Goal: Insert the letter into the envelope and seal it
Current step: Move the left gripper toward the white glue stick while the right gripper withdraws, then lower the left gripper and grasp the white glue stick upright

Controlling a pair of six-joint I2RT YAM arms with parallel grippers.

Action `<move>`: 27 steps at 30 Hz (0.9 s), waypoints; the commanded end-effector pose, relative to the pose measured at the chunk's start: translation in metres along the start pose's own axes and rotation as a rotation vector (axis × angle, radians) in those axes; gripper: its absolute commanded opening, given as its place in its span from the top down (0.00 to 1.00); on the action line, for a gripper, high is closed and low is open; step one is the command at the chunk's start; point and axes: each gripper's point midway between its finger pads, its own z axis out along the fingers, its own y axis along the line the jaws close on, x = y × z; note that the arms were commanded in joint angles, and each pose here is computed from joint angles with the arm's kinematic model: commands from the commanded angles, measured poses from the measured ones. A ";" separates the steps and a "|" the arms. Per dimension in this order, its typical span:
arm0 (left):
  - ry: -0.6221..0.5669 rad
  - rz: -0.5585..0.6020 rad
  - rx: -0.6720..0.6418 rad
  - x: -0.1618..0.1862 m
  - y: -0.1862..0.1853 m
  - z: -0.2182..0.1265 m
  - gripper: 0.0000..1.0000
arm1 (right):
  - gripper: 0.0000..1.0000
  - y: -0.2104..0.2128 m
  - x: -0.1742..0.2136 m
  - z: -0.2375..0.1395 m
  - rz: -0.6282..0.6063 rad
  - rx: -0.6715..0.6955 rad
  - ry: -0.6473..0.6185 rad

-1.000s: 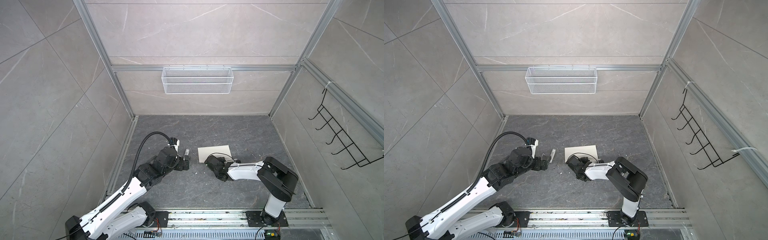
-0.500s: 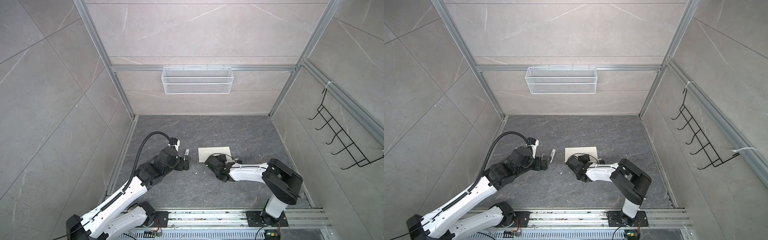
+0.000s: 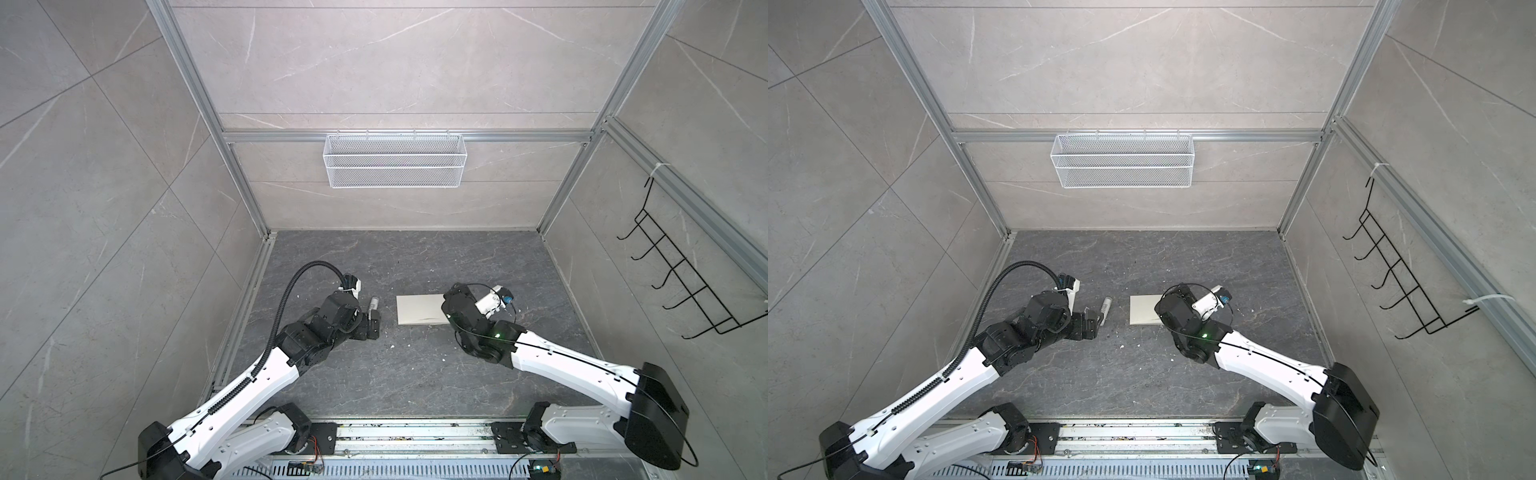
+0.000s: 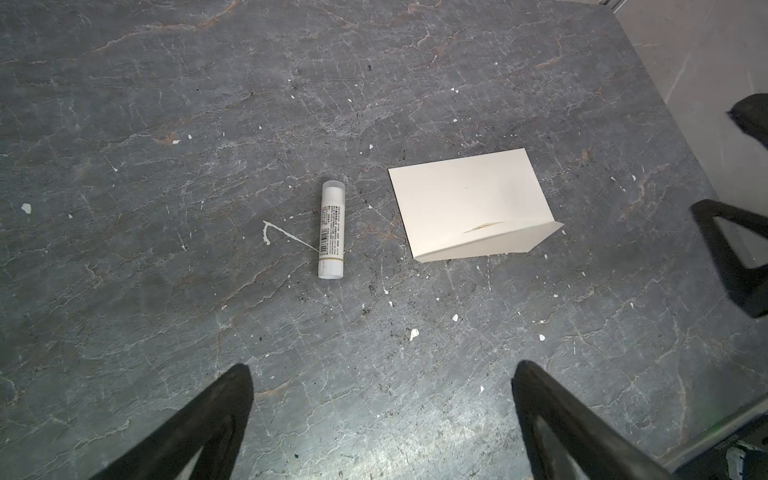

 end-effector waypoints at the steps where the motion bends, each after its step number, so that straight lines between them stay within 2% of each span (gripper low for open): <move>1: -0.019 0.009 0.005 -0.014 -0.004 0.000 0.00 | 0.01 0.021 -0.010 -0.009 -0.413 -0.068 0.091; 6: 0.035 0.006 -0.001 -0.012 -0.004 0.014 0.00 | 0.01 0.041 -0.002 -0.008 -0.693 -0.188 0.277; 10: 0.095 -0.020 -0.004 -0.009 0.000 0.028 0.01 | 0.01 0.041 0.013 -0.004 -0.798 -0.271 0.406; 14: 0.155 -0.038 -0.021 -0.004 0.006 0.043 0.03 | 0.01 0.034 0.029 0.005 -0.810 -0.310 0.521; 17: 0.204 -0.055 -0.029 0.001 0.012 0.056 0.04 | 0.01 0.027 0.038 0.010 -0.798 -0.307 0.553; 22: 0.266 -0.062 -0.055 0.007 0.019 0.077 0.10 | 0.01 0.015 0.043 0.016 -0.747 -0.301 0.549; 27: 0.319 -0.010 -0.084 0.009 0.023 0.103 0.15 | 0.01 0.008 0.044 0.015 -0.724 -0.303 0.544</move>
